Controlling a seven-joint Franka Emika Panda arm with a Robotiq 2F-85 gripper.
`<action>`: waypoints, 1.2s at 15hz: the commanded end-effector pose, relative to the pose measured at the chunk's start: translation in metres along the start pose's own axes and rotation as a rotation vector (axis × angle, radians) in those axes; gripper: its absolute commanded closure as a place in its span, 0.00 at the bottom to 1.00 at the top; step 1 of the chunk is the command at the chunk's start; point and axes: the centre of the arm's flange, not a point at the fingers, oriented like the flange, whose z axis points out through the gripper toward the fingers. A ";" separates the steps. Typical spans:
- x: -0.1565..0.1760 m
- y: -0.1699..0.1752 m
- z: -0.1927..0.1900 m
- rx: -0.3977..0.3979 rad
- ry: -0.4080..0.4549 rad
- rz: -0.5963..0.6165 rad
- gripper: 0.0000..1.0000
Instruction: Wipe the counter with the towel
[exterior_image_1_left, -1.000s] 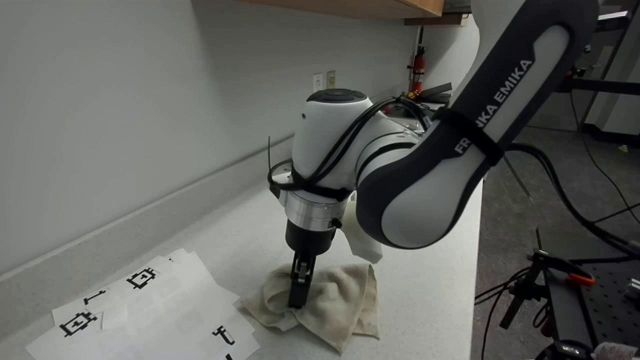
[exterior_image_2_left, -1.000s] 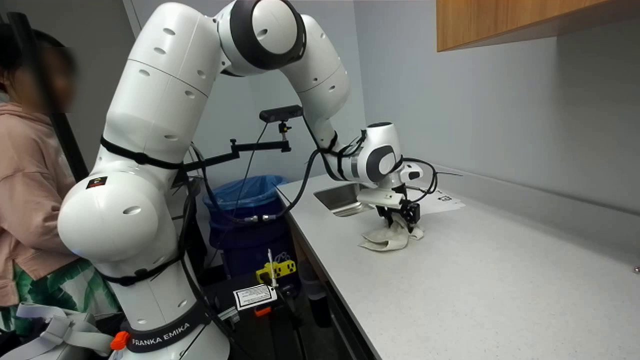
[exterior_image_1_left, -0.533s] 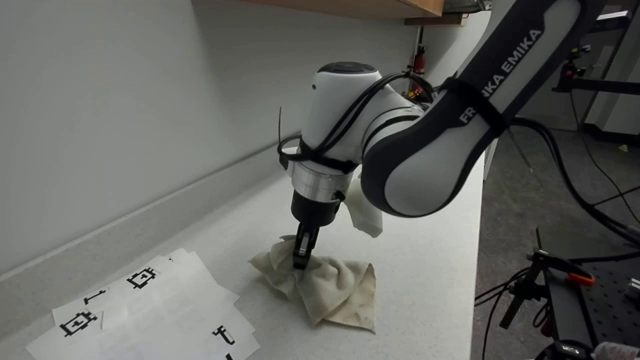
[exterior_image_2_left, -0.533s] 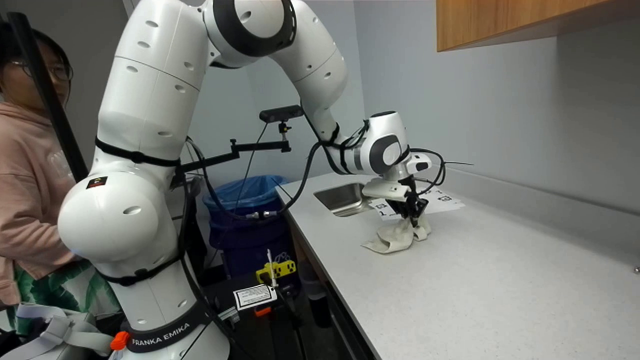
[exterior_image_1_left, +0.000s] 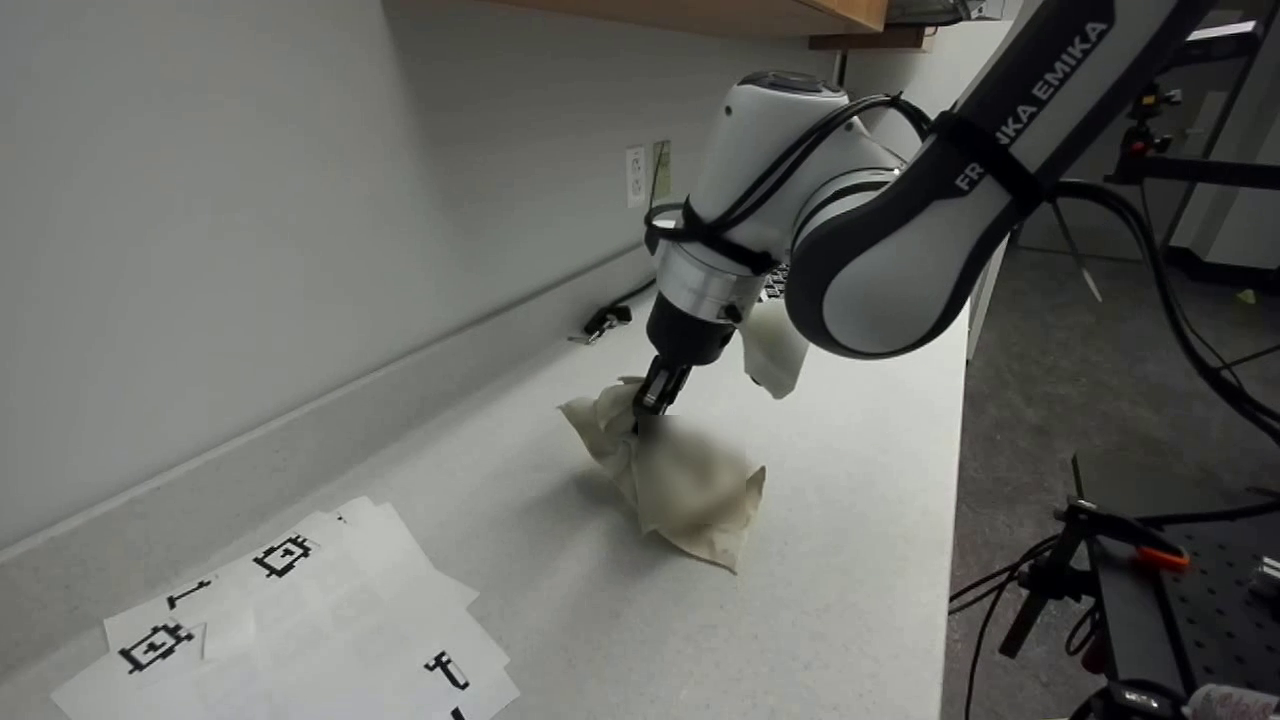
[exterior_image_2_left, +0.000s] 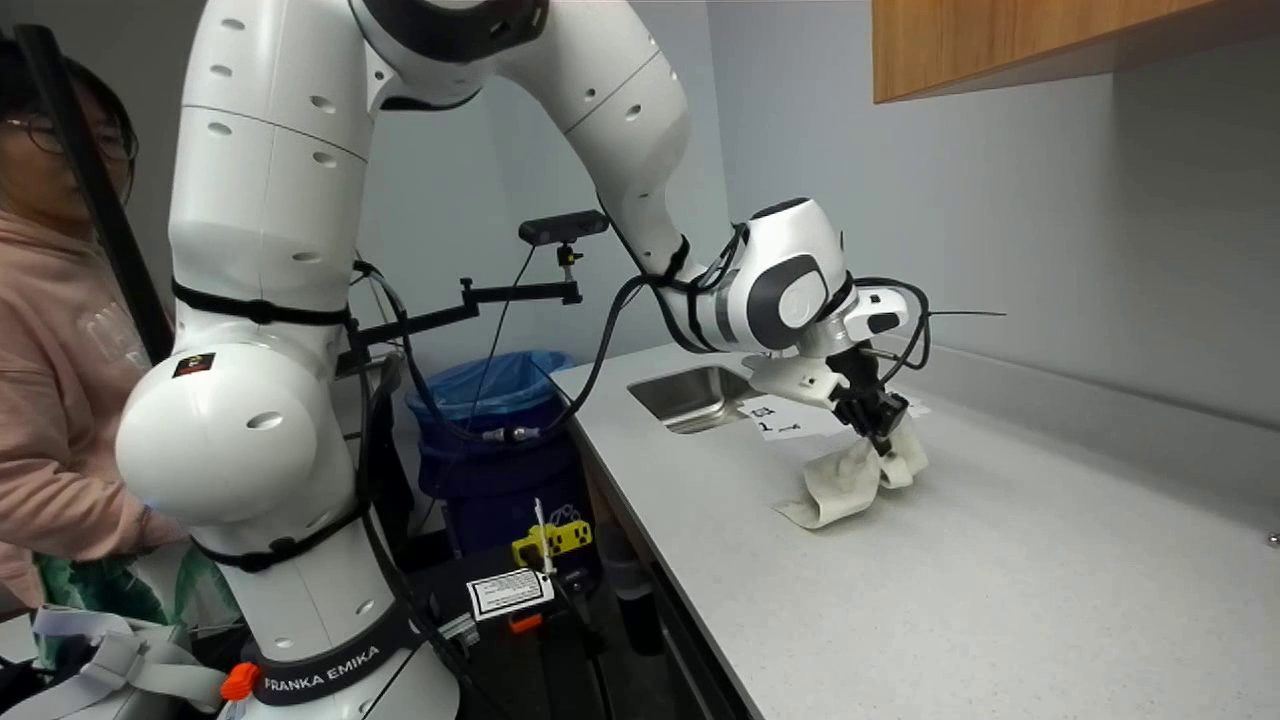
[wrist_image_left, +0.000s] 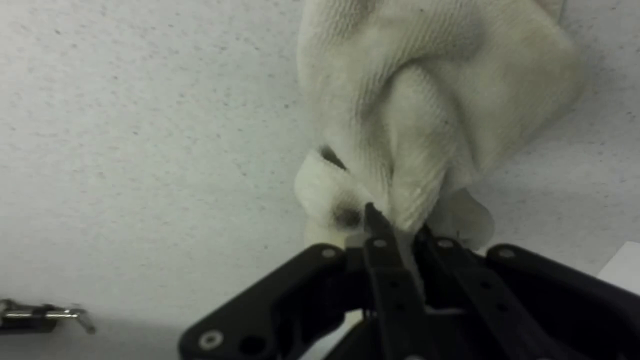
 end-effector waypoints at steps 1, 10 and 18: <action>-0.021 0.024 -0.015 -0.042 0.054 0.090 0.97; -0.056 0.067 -0.024 0.052 0.059 0.371 0.97; -0.051 0.050 -0.031 0.168 -0.019 0.507 0.97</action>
